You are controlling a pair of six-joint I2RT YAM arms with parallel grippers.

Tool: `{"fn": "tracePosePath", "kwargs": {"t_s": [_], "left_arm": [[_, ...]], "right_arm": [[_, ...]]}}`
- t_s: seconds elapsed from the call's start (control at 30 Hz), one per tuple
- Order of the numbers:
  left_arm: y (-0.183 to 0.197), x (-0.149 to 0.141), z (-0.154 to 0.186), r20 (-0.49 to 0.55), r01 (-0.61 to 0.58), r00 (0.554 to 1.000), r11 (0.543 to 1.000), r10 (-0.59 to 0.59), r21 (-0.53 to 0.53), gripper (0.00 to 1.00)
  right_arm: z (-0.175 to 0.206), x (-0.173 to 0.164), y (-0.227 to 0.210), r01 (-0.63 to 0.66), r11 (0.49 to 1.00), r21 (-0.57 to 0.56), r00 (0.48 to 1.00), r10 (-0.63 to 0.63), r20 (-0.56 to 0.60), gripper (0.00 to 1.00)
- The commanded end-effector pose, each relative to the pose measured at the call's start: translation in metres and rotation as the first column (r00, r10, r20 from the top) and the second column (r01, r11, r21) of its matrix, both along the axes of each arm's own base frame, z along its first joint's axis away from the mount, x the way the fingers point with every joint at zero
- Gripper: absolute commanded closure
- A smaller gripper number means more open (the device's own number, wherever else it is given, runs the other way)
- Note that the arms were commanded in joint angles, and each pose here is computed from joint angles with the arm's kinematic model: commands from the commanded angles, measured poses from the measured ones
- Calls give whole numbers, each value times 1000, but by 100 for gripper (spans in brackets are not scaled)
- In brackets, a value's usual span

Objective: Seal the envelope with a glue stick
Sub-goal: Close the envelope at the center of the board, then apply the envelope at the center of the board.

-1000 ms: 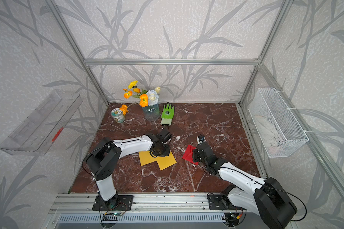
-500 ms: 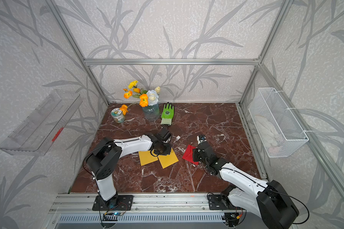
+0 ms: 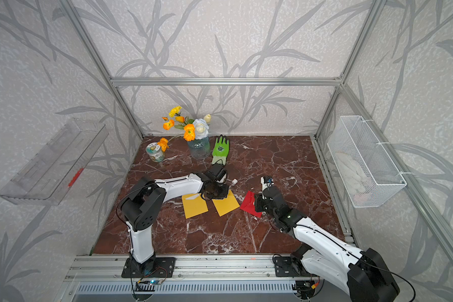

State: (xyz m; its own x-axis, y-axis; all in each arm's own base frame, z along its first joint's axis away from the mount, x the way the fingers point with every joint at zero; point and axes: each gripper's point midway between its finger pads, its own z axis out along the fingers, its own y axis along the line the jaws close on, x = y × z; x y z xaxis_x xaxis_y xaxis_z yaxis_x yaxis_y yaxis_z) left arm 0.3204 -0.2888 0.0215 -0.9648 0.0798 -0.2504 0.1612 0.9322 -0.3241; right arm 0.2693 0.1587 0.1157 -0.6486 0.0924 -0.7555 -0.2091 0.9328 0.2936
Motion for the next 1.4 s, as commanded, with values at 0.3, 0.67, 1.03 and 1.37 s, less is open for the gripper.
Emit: {"fn": "tracePosePath", "kwargs": {"t_s": [0.3,0.67,1.03,1.37], "left_arm": [[47,2,82,118,-87,989,995,93,-49,90],[154,-49,38,91,-347,936,933,339,91,97],[188,-71,-7,75,-460,888,876,454,148,100],[192,-88,-30,11,-472,881,879,473,69,100]], "right_arm": [[28,10,25,-87,996,6,995,87,58,100],[59,2,143,-381,924,-43,898,381,219,100],[43,18,251,-492,870,32,844,467,263,100],[8,32,291,-498,863,84,854,472,219,100]]}}
